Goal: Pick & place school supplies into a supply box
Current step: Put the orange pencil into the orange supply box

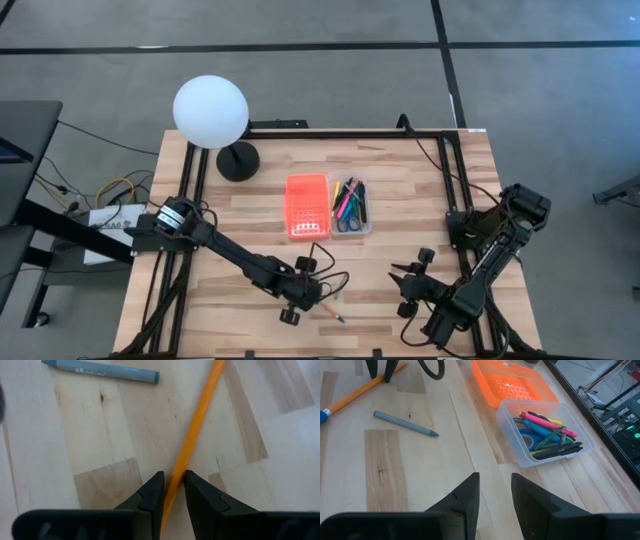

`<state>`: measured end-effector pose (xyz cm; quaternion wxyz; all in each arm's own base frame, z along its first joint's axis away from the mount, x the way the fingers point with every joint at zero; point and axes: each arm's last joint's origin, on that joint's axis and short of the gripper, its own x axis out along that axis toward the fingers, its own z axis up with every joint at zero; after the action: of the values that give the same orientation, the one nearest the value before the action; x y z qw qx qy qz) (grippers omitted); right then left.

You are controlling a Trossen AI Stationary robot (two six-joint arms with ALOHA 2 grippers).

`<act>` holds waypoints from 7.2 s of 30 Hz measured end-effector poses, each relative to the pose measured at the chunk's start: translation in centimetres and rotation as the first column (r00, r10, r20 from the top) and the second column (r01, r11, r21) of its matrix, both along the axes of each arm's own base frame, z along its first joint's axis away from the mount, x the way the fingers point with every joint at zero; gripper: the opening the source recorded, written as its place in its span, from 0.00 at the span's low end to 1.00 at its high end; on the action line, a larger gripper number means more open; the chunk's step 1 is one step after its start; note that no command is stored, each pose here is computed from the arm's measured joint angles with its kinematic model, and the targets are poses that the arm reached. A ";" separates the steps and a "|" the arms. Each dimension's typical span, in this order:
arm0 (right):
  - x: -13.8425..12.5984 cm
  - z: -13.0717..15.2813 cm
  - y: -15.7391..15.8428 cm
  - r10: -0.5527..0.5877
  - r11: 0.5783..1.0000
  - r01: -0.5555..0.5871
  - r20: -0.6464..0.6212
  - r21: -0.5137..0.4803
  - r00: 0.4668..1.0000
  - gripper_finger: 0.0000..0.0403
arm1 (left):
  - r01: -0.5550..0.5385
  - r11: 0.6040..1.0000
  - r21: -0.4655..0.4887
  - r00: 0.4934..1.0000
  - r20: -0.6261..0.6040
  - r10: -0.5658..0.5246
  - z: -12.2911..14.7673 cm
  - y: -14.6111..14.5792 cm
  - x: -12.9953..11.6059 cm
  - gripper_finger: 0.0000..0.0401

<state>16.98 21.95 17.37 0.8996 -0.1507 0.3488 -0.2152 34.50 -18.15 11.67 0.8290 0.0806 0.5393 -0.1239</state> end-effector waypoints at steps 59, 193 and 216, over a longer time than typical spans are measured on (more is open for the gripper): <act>1.2 -0.1 -0.5 -0.025 1.000 0.025 0.000 0.016 1.000 0.26 | 0.067 0.997 0.029 0.986 0.152 -0.071 1.2 -0.4 0.9 0.32; 1.2 -0.2 -0.4 0.006 1.000 -0.005 -0.031 0.012 0.999 0.26 | -0.546 0.800 0.249 0.831 0.279 0.481 10.4 6.4 6.8 0.03; 0.7 -0.2 -0.6 0.024 0.998 -0.028 -0.079 -0.052 0.997 0.26 | -0.750 0.541 -0.381 0.508 0.191 0.840 9.3 24.2 12.6 0.03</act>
<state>17.71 21.32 17.19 0.8837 -0.1872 0.3760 -0.2064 47.06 6.06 20.93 0.8762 -0.2620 0.3371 0.2238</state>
